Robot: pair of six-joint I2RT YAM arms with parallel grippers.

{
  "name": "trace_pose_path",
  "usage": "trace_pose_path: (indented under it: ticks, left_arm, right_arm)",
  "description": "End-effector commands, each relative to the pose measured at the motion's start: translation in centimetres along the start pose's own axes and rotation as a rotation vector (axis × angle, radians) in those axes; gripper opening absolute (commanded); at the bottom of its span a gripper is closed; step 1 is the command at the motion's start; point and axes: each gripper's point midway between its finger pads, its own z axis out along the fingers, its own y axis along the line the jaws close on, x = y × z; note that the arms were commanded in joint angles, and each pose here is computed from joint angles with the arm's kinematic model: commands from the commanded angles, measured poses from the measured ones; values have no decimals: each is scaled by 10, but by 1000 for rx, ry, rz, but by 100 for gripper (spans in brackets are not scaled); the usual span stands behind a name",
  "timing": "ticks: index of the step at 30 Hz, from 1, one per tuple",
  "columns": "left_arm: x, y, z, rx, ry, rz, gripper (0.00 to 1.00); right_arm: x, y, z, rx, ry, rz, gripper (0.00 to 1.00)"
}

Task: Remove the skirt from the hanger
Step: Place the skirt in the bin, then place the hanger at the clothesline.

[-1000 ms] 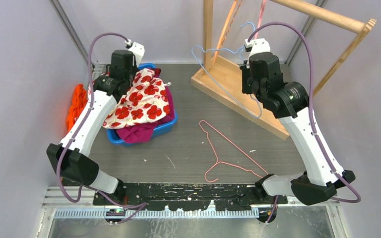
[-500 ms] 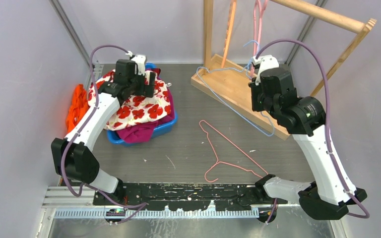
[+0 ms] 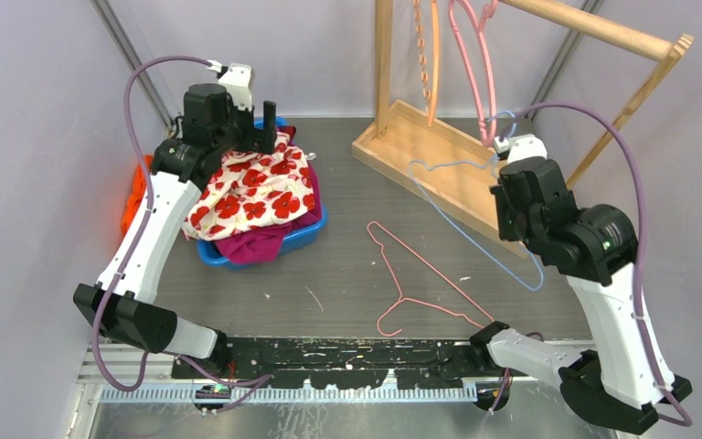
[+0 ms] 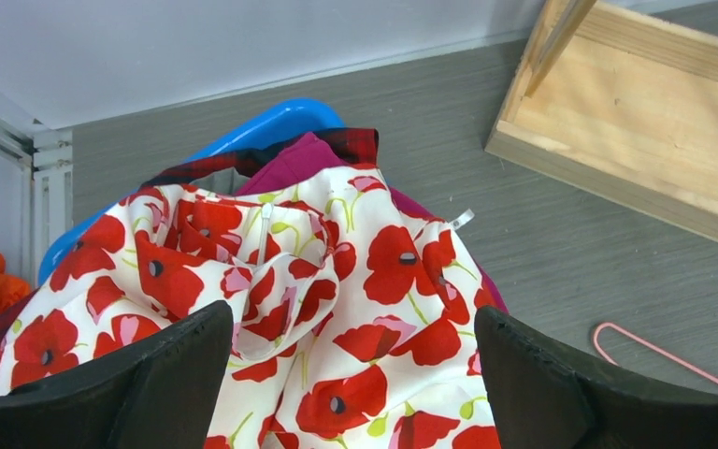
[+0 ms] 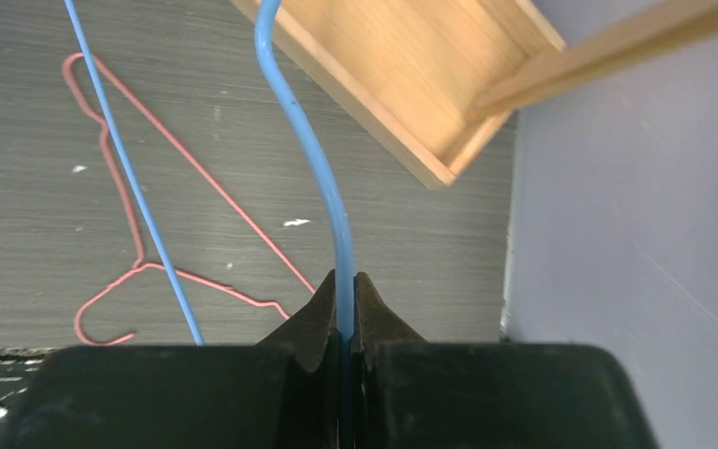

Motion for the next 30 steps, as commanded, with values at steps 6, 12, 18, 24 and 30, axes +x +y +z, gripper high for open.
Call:
trace_pose_path:
  ticks: [6,12,18,24,30]
  left_arm:
    - [3,-11,-1,19,10,29,99]
    - [2,-10,-4,20,3,30,99]
    - [2,-14,-16,41,-11,19,99]
    - [17,-16,-33,47,-6,22,100]
    - [24,-12,-47,25,-10,46,99]
  right_arm:
    - [6,-88,-49,381,-158,158,1]
    - [-18,-116,-61,563,-262,187,1]
    - [-80,-113,-44,701,-397,236,1]
    - [-144,-100,-20,766,-508,275,1]
    - [-177,-112,4,778,-554,351,1]
